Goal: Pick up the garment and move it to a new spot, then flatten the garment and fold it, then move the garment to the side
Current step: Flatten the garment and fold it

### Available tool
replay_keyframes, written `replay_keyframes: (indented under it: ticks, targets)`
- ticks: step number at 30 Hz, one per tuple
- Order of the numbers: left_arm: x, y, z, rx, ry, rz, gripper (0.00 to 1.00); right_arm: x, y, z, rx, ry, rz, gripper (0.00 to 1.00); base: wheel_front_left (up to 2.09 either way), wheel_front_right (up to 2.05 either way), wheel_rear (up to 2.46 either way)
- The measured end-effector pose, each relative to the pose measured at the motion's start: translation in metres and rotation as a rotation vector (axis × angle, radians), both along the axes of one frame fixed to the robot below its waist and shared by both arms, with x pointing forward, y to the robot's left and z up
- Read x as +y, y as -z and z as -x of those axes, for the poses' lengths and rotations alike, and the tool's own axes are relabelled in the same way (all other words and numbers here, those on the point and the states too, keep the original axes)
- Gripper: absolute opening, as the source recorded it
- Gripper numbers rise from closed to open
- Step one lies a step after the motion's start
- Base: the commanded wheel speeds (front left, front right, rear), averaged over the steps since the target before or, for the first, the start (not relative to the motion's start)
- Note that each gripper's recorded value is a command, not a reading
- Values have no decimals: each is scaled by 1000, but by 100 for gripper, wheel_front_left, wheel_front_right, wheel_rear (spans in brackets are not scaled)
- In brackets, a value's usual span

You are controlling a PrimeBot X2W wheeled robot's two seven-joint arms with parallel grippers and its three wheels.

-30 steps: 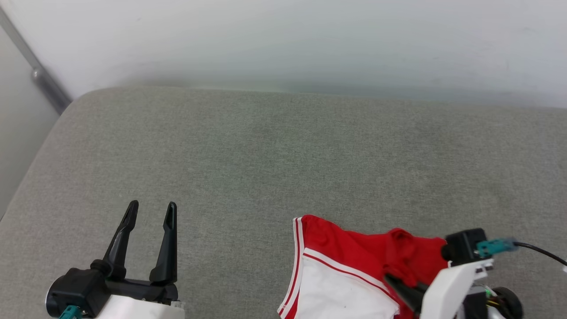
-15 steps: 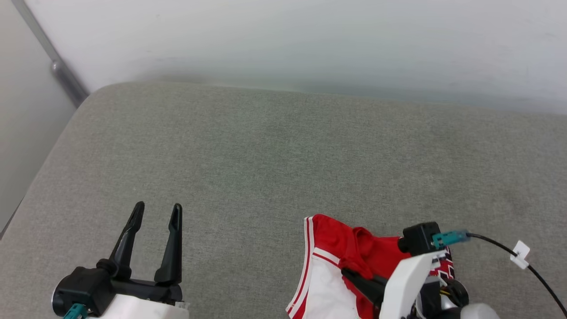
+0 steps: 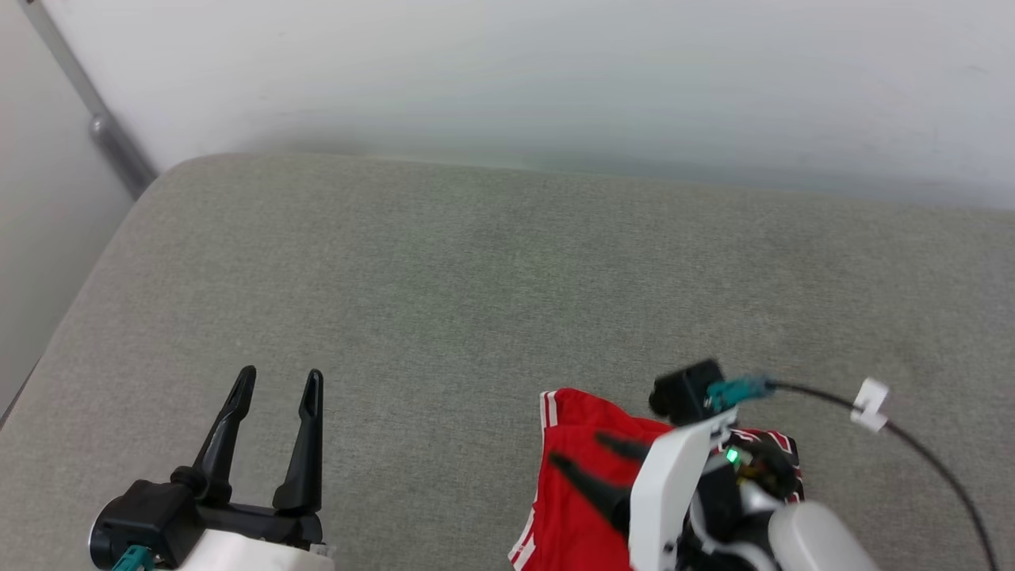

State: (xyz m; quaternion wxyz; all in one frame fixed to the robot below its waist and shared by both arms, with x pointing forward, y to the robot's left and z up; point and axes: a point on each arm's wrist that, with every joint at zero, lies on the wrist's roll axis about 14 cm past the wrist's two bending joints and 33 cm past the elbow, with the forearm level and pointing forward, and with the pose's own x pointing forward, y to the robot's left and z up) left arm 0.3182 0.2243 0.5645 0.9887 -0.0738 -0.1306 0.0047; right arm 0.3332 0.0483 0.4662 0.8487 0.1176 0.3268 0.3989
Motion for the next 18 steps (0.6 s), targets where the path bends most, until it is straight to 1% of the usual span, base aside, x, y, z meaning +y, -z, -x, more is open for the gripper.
replay_keyframes:
  ticks: [3, 7, 12, 18]
  targets:
    - [-3, 0, -3, -1, 13, -1, 100, -13, -19, -27, -140, 49, 71, 100, 0, 0, 0]
    - [-9, -1, -8, -3, 34, -2, 100, -39, -42, -58, -294, 139, 126, 100, 0, 0, 0]
    - [-18, -2, -17, -6, 62, -5, 100, -101, -67, -92, -511, 261, 238, 100, 0, 0, 0]
    - [-29, 0, -26, -3, 98, 0, 100, -173, -105, -110, -748, 423, 298, 100, 0, 0, 0]
